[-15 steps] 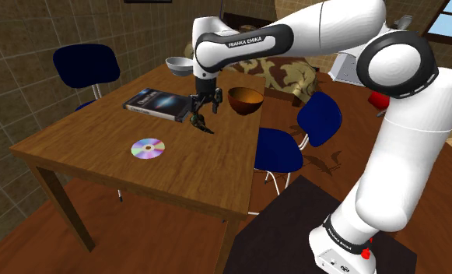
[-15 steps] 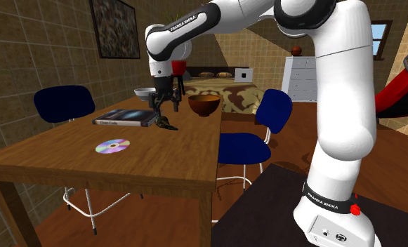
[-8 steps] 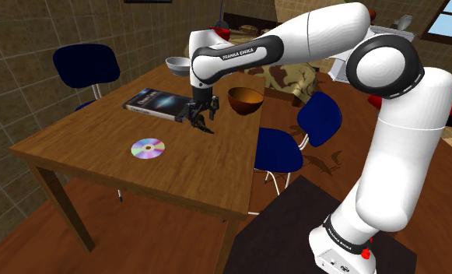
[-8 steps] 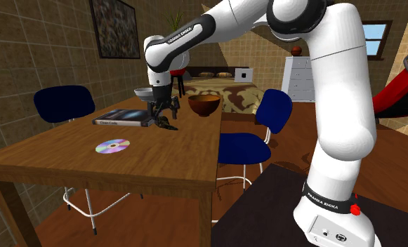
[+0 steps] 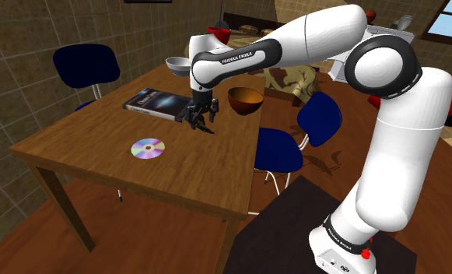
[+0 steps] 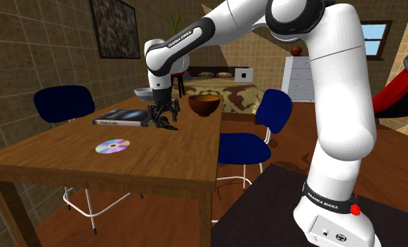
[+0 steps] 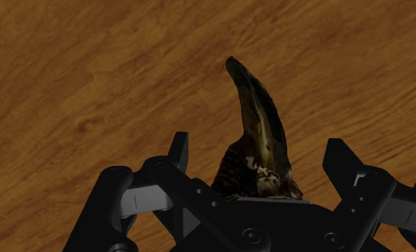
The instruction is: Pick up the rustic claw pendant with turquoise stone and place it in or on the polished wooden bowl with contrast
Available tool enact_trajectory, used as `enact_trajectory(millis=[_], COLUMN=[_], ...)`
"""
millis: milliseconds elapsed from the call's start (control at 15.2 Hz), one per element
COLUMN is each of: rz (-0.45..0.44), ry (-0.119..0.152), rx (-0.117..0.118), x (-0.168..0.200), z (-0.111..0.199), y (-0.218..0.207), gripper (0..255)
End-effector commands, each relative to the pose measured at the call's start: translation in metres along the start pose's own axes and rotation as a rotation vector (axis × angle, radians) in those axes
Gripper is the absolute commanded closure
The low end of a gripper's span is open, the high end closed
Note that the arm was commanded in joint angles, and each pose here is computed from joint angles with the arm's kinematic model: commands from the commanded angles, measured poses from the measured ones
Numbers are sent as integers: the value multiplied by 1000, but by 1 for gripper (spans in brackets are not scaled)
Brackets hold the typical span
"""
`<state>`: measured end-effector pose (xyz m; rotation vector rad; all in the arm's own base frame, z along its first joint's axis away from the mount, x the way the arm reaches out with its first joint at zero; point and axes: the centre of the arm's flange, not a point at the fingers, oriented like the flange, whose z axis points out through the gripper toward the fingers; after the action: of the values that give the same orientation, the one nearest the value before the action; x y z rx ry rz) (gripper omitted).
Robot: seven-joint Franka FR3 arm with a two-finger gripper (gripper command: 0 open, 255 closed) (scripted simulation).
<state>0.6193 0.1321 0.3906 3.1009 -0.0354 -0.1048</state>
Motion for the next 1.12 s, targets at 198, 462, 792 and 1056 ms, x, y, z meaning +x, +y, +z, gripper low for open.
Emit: enact_trajectory(millis=[198,462,792,1056], rz=[0,0,0,0], ry=[0,0,0,0], rx=[0,0,0,0], x=[0,0,-1,-2], z=[0,0,-11,-32], y=[0,0,0,1], gripper=[255,255,255,255])
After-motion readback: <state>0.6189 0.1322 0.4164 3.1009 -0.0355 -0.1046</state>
